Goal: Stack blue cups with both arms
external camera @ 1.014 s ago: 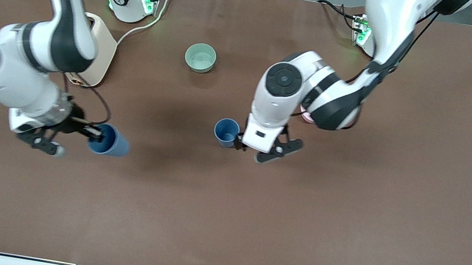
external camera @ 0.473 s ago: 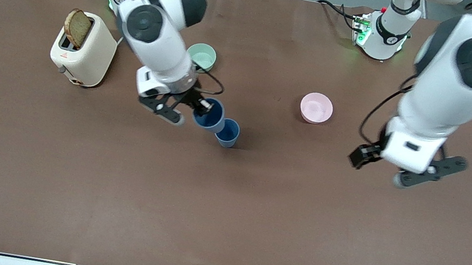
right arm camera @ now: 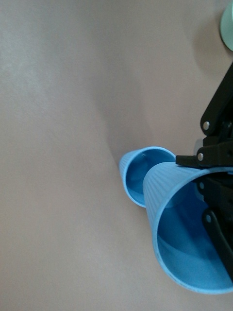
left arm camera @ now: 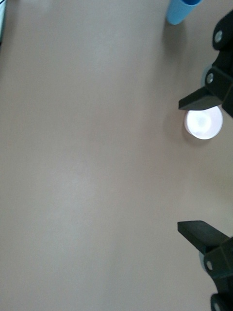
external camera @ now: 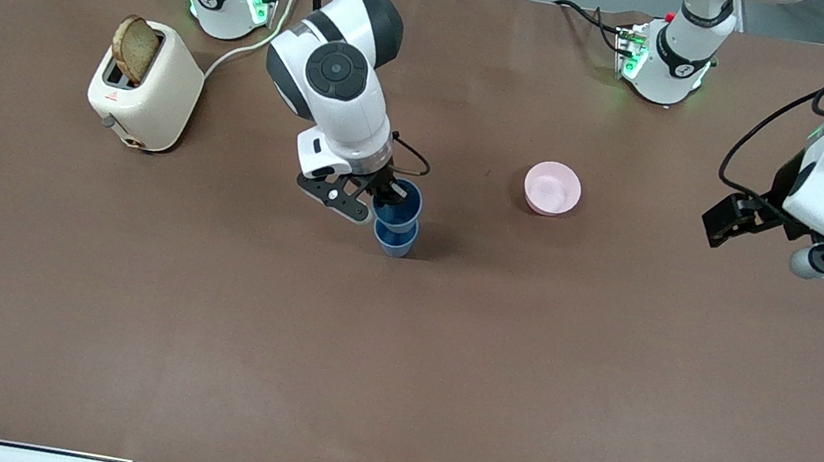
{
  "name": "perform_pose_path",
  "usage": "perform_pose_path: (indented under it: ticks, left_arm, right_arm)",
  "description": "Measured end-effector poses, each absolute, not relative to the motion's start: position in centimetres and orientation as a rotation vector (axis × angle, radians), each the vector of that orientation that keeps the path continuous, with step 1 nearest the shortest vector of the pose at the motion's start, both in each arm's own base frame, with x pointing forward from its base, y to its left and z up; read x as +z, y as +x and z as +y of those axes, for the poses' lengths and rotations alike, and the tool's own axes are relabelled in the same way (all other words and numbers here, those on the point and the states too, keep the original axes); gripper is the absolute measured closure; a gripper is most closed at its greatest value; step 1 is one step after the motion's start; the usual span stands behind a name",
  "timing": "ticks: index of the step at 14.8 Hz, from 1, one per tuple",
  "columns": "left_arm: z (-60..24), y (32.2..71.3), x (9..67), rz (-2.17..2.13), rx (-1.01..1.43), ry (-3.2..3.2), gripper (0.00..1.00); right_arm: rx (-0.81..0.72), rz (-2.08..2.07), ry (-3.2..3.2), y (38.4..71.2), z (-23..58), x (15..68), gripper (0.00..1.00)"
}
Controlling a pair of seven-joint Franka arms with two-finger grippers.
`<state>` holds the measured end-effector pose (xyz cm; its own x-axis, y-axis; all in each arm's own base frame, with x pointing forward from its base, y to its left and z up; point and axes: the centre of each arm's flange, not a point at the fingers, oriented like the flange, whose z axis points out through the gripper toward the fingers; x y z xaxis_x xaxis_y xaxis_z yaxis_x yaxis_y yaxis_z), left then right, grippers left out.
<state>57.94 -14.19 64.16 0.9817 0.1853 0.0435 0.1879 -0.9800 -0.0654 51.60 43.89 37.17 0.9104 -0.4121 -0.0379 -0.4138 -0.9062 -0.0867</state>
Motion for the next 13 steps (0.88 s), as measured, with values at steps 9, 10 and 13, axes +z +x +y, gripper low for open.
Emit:
perform_pose_path:
  ticks: [9,10,13]
  left_arm:
    - [-7.1,53.4,66.7,-0.078,-0.041,-3.109,0.0]
    - [-6.8,53.2,66.6,-0.073,-0.036,-3.107,0.0]
    - [-6.8,53.0,66.0,-0.07,-0.016,-3.105,0.0]
  right_arm:
    - [0.017,0.629,-2.987,51.8,44.1,36.0,0.95]
    - [0.013,0.625,-2.992,51.8,44.1,35.8,0.95]
    - [0.018,0.618,-3.003,51.8,44.2,35.1,0.95]
